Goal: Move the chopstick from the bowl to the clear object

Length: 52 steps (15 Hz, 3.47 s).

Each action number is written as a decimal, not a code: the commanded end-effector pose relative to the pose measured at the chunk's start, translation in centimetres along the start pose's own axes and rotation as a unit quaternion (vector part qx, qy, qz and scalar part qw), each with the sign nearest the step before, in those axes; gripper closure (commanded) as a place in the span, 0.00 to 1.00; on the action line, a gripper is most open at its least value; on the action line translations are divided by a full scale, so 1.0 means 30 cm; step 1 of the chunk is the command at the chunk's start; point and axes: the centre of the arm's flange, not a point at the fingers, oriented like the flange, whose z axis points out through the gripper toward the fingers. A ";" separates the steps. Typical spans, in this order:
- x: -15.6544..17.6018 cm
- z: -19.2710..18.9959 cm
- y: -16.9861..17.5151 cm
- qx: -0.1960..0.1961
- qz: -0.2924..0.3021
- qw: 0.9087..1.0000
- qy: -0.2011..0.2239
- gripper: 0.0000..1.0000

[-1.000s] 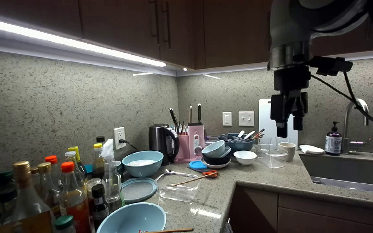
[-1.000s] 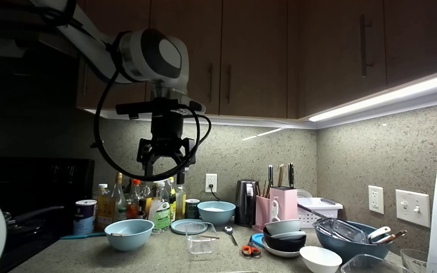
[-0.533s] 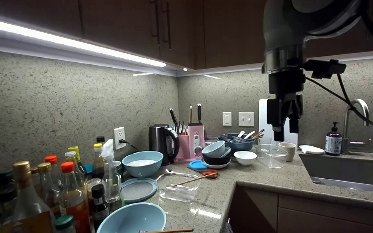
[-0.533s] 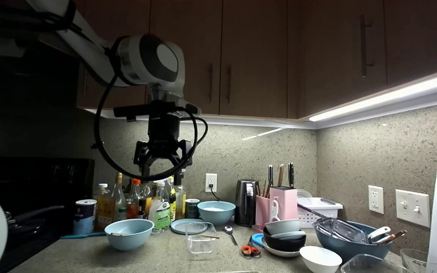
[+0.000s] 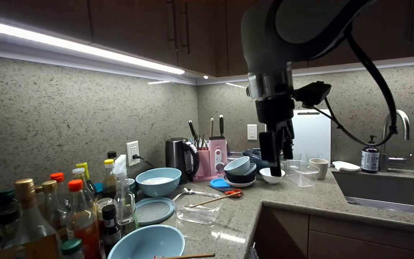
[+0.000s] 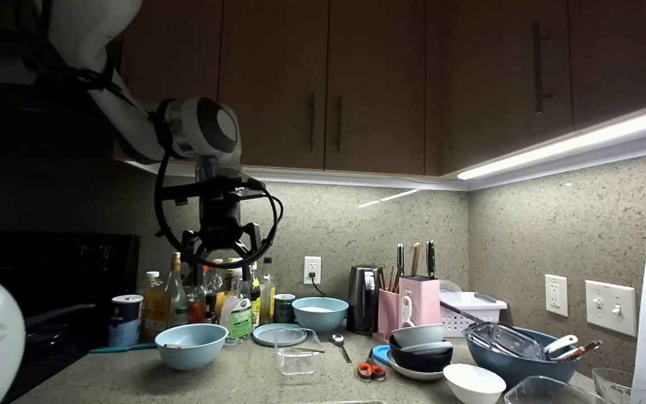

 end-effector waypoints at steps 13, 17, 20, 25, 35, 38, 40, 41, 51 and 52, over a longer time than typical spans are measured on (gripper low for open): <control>0.271 0.167 -0.260 -0.009 -0.039 0.999 0.017 0.00; 0.352 0.236 -0.397 -0.029 -0.064 0.997 0.014 0.00; 0.307 0.248 -0.383 -0.010 -0.068 0.998 0.006 0.00; 0.351 0.280 -0.396 -0.004 -0.074 0.997 0.003 0.00; 0.496 0.432 -0.685 -0.020 -0.166 0.985 -0.045 0.00; 0.522 0.431 -0.704 -0.022 -0.171 0.984 -0.041 0.27; 0.536 0.421 -0.704 -0.023 -0.170 0.985 -0.035 0.41; 0.541 0.414 -0.703 -0.022 -0.170 0.985 -0.032 0.47; 0.567 0.360 -0.670 -0.009 -0.164 0.986 -0.018 0.98; 0.568 0.359 -0.667 -0.010 -0.162 0.987 -0.018 0.99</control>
